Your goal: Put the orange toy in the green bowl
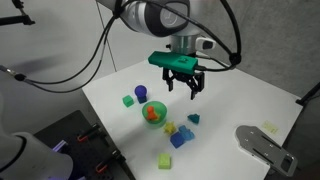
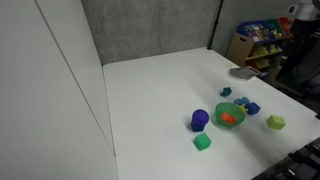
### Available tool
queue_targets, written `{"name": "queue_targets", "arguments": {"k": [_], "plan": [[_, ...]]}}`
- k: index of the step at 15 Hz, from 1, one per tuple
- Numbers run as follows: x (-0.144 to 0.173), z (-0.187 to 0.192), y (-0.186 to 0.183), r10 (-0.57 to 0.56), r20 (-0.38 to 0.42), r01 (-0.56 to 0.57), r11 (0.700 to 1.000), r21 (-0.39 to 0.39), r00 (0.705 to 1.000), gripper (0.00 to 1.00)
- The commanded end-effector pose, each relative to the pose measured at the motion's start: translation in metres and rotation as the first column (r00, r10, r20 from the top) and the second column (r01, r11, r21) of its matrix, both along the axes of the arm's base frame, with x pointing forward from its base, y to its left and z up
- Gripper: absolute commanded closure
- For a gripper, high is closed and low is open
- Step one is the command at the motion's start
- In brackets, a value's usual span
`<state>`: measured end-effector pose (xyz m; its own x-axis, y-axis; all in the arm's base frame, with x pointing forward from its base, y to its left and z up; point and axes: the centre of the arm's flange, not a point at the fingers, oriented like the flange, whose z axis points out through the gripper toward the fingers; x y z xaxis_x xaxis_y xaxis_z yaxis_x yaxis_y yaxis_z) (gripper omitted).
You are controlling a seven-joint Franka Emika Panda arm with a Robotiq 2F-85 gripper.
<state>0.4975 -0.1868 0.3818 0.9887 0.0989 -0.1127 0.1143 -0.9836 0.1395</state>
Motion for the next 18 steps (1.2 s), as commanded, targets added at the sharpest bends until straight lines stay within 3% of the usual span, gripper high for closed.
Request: {"name": "queue_targets", "arguments": {"k": [1,11,18], "plan": [[0.026,-0.018,-0.010,-0.048,0.044,0.046,0.998,0.039,0.998,0.00],[0.046,-0.114,-0.003,-0.139,0.174,0.116,0.984,0.137,0.975,0.00],[0.046,-0.199,0.011,-0.151,0.129,0.130,0.978,0.161,0.980,0.00]]}}
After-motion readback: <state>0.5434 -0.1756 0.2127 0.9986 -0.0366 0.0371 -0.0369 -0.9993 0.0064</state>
